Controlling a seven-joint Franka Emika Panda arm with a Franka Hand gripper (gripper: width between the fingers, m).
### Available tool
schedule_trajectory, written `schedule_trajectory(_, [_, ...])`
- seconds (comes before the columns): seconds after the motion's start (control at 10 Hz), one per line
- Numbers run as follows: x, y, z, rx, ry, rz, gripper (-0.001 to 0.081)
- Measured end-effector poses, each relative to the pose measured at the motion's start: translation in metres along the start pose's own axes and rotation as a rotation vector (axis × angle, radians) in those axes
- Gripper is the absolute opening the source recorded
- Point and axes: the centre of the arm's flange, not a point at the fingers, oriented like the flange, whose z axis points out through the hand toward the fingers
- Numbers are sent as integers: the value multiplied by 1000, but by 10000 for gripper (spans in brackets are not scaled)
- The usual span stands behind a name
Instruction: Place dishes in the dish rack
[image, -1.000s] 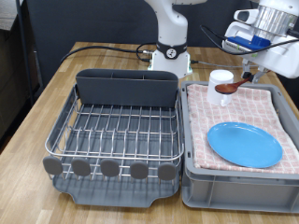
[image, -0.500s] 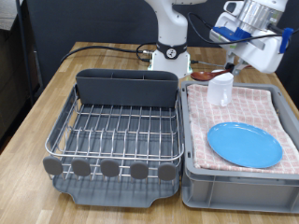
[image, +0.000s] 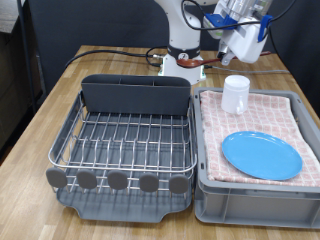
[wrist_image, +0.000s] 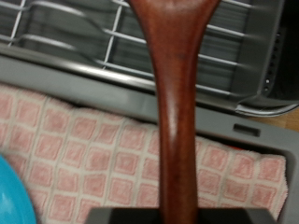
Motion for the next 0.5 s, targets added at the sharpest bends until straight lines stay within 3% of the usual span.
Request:
schedule_trajectory(0.1, [11,4,-2,4,-8,34,86])
schedule_trajectory(0.3, [12,4,1,-5,-2,41,86])
schedule_trajectory(0.5, [32,3,14,-48,15,118,86])
